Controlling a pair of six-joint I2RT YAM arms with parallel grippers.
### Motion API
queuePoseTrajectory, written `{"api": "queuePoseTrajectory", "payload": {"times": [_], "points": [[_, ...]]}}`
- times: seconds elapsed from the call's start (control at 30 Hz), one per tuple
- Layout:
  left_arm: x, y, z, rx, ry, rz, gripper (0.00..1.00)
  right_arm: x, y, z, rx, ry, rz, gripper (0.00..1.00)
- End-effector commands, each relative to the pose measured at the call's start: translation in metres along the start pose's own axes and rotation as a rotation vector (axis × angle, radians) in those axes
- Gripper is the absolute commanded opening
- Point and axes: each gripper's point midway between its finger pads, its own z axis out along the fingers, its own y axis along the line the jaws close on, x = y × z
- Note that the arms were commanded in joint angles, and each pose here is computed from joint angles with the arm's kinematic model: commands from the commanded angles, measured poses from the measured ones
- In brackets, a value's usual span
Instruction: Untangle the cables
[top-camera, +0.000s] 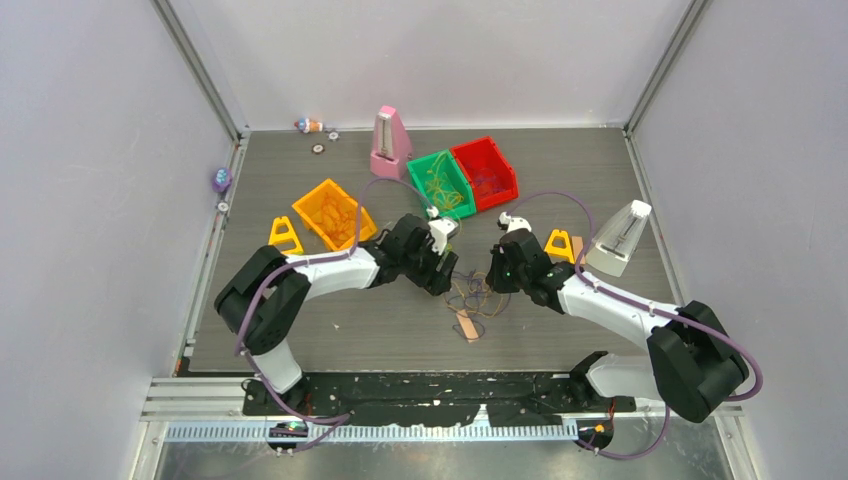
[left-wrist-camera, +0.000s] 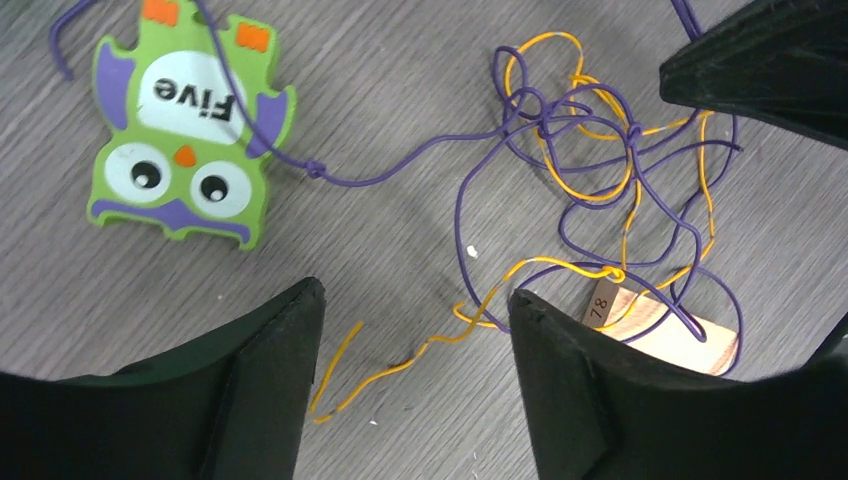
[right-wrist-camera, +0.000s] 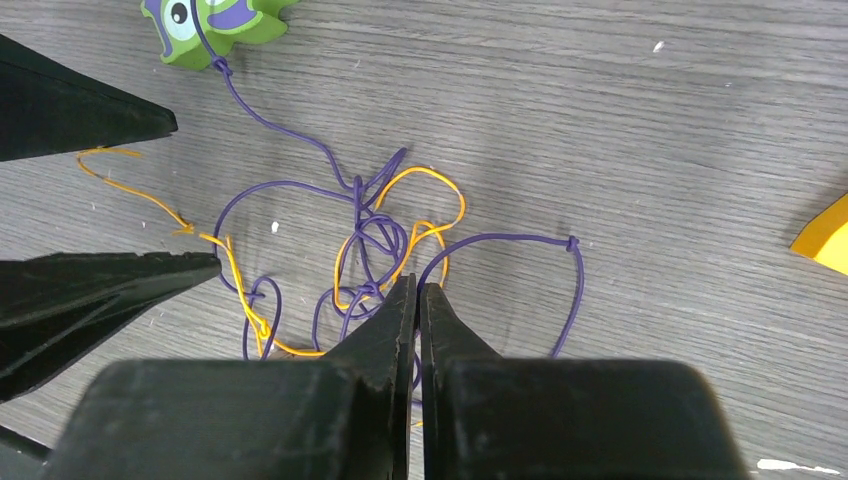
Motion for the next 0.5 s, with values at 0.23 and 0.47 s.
{"api": "queuePoseTrajectory", "payload": {"times": [0.23, 0.47], "points": [[-0.014, -0.003, -0.007, -0.053, 0.013, 0.066, 0.00, -0.039, -0.016, -0.021, 0.107, -0.148, -0.004, 0.05], [-0.037, 0.021, -0.047, -0.217, -0.230, 0.034, 0.00, -0.052, -0.051, -0.043, 0.258, -0.245, 0.070, 0.05]]}}
